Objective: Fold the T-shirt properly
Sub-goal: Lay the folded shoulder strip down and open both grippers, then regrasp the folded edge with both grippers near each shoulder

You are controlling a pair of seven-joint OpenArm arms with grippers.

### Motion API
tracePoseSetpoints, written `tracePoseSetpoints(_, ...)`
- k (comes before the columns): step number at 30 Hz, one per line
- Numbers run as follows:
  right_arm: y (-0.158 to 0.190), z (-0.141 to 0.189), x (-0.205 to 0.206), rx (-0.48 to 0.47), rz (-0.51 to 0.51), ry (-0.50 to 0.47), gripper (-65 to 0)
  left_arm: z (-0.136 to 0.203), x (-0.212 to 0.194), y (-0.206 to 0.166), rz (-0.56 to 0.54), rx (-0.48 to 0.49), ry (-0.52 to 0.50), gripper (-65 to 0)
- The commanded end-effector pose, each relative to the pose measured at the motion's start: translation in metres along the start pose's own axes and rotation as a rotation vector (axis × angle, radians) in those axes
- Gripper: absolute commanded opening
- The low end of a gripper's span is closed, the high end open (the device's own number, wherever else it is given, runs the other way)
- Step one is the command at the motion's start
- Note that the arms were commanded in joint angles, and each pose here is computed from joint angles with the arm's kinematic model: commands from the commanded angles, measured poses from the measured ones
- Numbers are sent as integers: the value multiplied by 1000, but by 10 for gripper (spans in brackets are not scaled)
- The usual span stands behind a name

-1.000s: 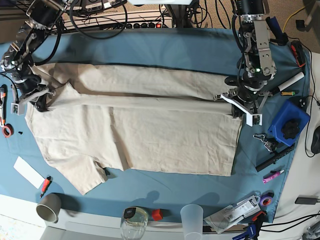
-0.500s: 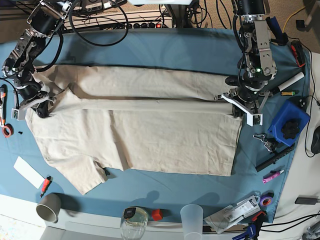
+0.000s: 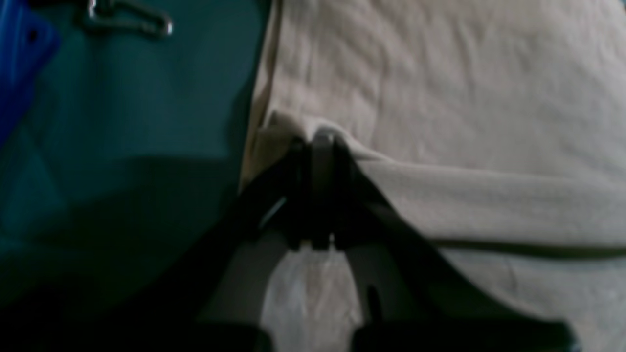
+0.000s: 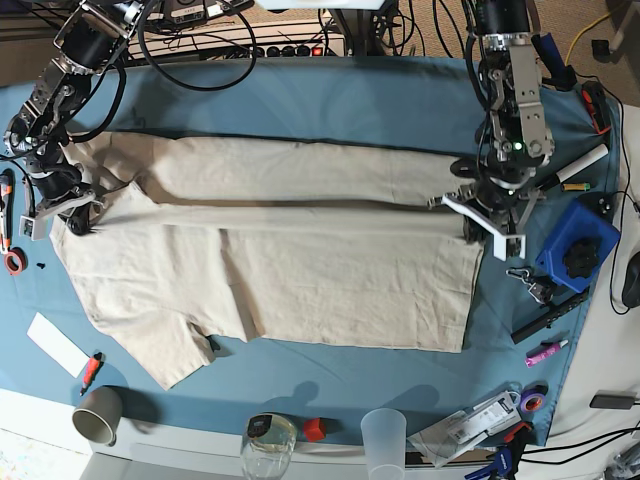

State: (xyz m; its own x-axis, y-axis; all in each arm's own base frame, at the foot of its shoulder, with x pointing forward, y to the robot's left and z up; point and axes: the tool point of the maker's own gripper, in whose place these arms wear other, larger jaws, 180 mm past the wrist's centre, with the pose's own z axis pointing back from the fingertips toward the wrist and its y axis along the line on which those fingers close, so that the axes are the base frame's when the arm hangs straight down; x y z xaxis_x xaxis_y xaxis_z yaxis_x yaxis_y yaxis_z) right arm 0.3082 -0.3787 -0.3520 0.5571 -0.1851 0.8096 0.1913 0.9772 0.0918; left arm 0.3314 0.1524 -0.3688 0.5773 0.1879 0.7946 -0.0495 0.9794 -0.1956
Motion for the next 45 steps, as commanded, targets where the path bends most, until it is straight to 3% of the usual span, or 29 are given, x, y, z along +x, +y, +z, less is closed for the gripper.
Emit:
tracePoseSetpoints(1,-8,4,28,-20,19,-80,-650,1,23,0,-12,4,-68,-650)
tracePoseSetpoints(5,-10,4,26,-35,35,-66,-650,0,25,0,-13,1,-73,-650)
tracePoseSetpoints(9,-10,4,28,-32,40,-68,-650,0,25,-11,-56,-54,-73,-478)
tracePoseSetpoints(11,-7,3,31,-22,48,-73,-650,0,25,-14,-69,-70,-73,-427)
tracePoseSetpoints(15,-3,3,40,6,79,-90,-462,1,25,-15,-77,-79,-73,-417)
tracePoseSetpoints(17,-7,5,47,-3,89,-99,-428,1,25,-15,-77,-79,-73,-417)
tracePoseSetpoints(20,-15,10,60,-8,98,-109,-428,1,25,-16,-77,-80,-74,-417)
tracePoseSetpoints(30,-33,50,113,52,-22,-205,-429,20,33,-22,-118,-81,-23,-417)
tracePoseSetpoints(35,-47,61,103,43,-75,-171,-429,47,26,-23,-140,-73,-33,-414)
tracePoseSetpoints(40,-45,64,80,73,-83,-87,-429,63,-1,-17,-139,-59,-28,-281)
tracePoseSetpoints(45,-40,67,70,109,-106,-37,-429,63,-4,-13,-164,-34,-19,-272)
